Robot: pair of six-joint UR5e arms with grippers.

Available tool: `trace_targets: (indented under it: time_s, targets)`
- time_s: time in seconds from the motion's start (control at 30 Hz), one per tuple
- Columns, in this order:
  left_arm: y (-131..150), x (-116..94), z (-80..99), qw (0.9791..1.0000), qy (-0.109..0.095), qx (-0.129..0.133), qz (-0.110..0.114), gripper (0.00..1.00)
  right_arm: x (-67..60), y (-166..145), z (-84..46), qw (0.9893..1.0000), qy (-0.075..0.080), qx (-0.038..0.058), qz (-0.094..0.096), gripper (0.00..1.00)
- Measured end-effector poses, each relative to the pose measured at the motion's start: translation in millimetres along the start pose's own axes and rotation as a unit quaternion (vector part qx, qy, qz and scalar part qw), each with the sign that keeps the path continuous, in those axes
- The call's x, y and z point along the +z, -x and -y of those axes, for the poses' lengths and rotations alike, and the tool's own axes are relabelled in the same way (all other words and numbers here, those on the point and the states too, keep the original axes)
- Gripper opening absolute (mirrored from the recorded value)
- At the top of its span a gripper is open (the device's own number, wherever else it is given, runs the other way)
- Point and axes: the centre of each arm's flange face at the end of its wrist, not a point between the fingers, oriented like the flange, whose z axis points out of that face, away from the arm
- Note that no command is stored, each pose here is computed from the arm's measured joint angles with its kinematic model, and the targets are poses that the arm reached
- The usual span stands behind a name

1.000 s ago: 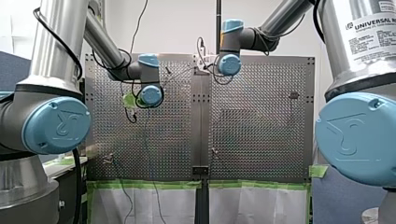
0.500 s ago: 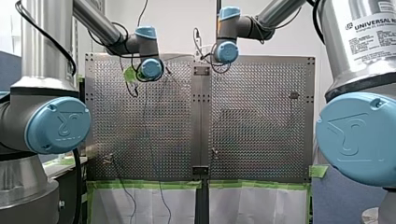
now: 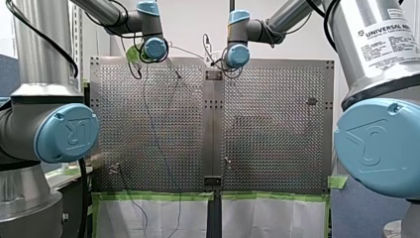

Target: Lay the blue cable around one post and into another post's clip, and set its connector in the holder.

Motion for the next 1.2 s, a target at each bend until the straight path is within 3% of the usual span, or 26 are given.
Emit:
trace_targets:
  time_s: [0.37,0.77,0.9,1.07,1.2]
  targets:
    - [-19,36,-3.5,0.999,-0.005,0.027,-0.036,1.0,14.2,-19,-3.8,0.9999,0.0,-0.0016,0.011,0.2]
    - [-13,84,-27.8,0.9971,0.002,0.053,-0.055,1.0,31.5,-25,-6.5,0.9994,-0.007,-0.006,0.033,0.2]
    - [-25,97,-45.1,0.9946,0.007,0.067,-0.079,1.0,39.1,-32,-15.8,0.9994,0.0,-0.0056,0.033,0.2]
    - [-36,98,-52.5,0.9916,0.002,0.074,-0.106,1.0,49.2,-38,-27.4,0.9995,0.01,-0.0052,0.029,0.2]
    - [-53,96,-55.6,0.9871,-0.008,0.081,-0.138,1.0,57.8,-50,-35.9,0.9997,0.018,-0.0006,0.016,0.2]
